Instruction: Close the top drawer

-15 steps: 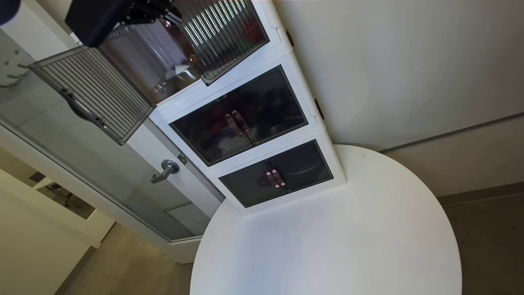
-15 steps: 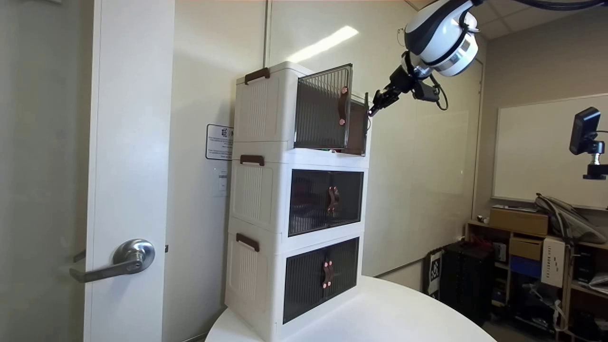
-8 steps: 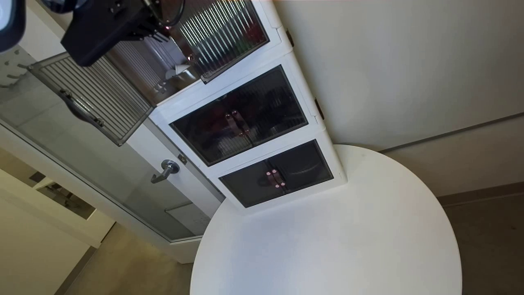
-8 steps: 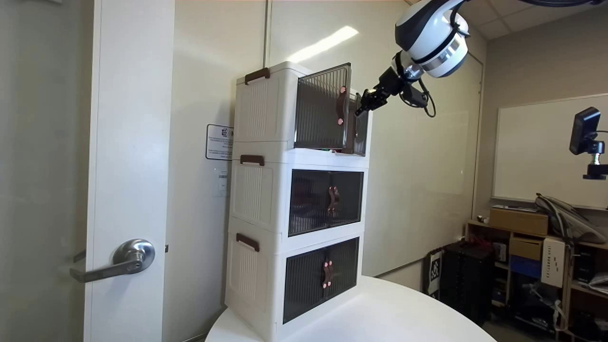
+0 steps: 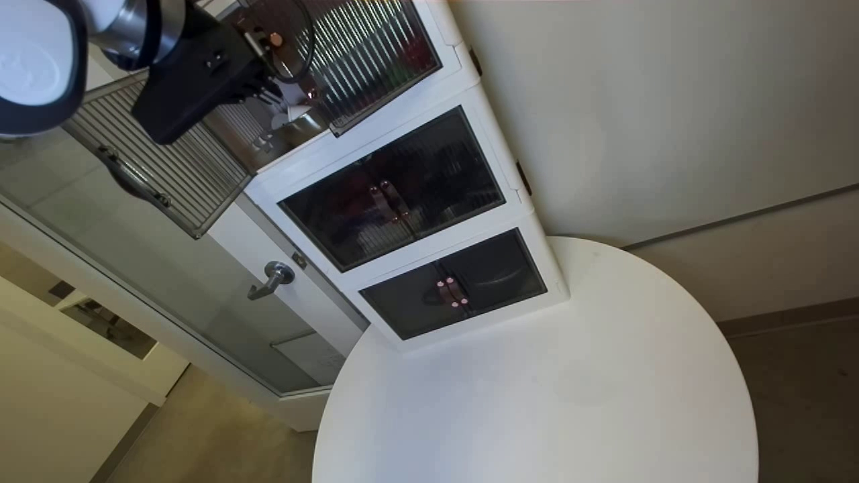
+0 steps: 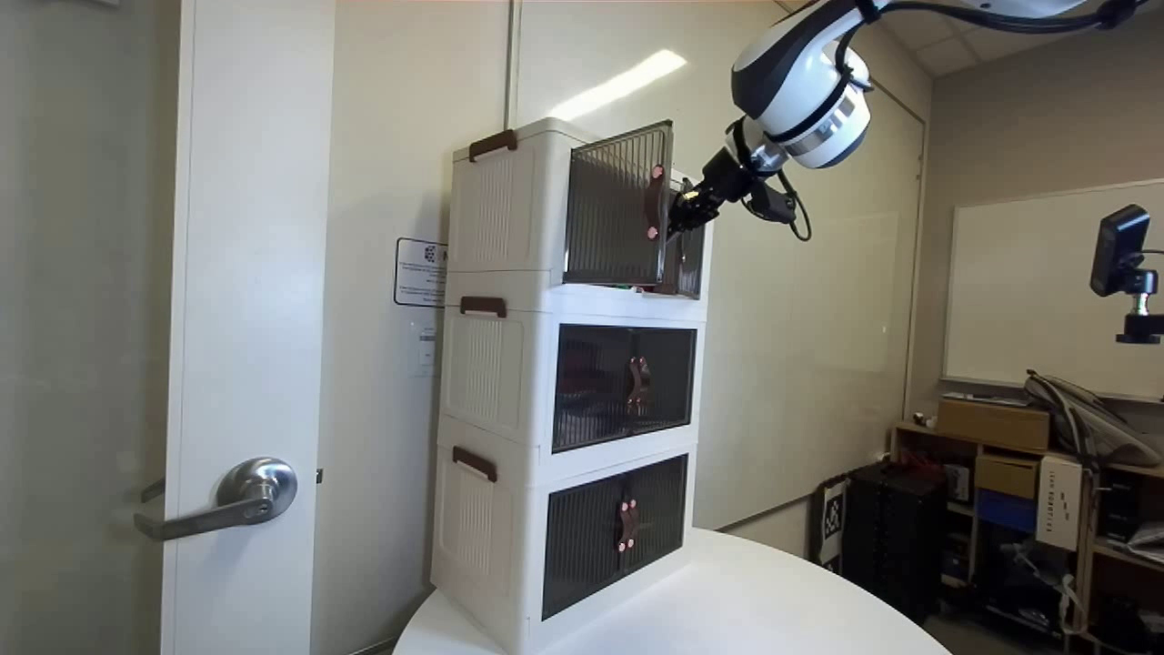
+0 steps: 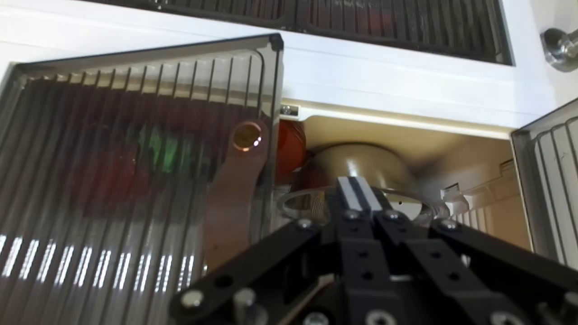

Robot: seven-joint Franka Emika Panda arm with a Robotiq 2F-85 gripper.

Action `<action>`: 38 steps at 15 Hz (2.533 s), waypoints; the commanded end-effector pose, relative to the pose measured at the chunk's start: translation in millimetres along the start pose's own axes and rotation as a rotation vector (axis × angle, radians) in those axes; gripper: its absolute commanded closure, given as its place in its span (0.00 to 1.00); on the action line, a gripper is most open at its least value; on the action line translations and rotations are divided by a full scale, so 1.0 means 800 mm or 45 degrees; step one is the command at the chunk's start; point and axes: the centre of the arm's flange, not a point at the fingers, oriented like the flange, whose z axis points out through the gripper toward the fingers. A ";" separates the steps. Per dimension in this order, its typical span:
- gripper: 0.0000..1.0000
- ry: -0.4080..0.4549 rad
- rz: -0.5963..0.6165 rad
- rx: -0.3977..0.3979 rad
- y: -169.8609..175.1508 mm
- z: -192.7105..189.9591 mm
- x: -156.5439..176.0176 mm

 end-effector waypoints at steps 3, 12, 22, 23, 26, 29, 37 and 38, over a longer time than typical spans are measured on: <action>1.00 -0.377 -0.191 0.093 0.025 -0.022 -0.001; 1.00 -0.152 -0.121 -0.109 0.045 -0.036 0.019; 1.00 0.045 -0.049 -0.076 0.015 0.022 0.027; 1.00 0.046 -0.048 -0.067 0.011 0.028 0.025; 1.00 0.065 -0.045 -0.065 0.009 0.033 0.023; 1.00 0.065 -0.043 -0.072 0.012 0.029 0.024; 1.00 -0.356 -0.103 -0.014 0.053 0.004 0.012; 1.00 -0.337 -0.092 -0.047 0.058 0.002 0.013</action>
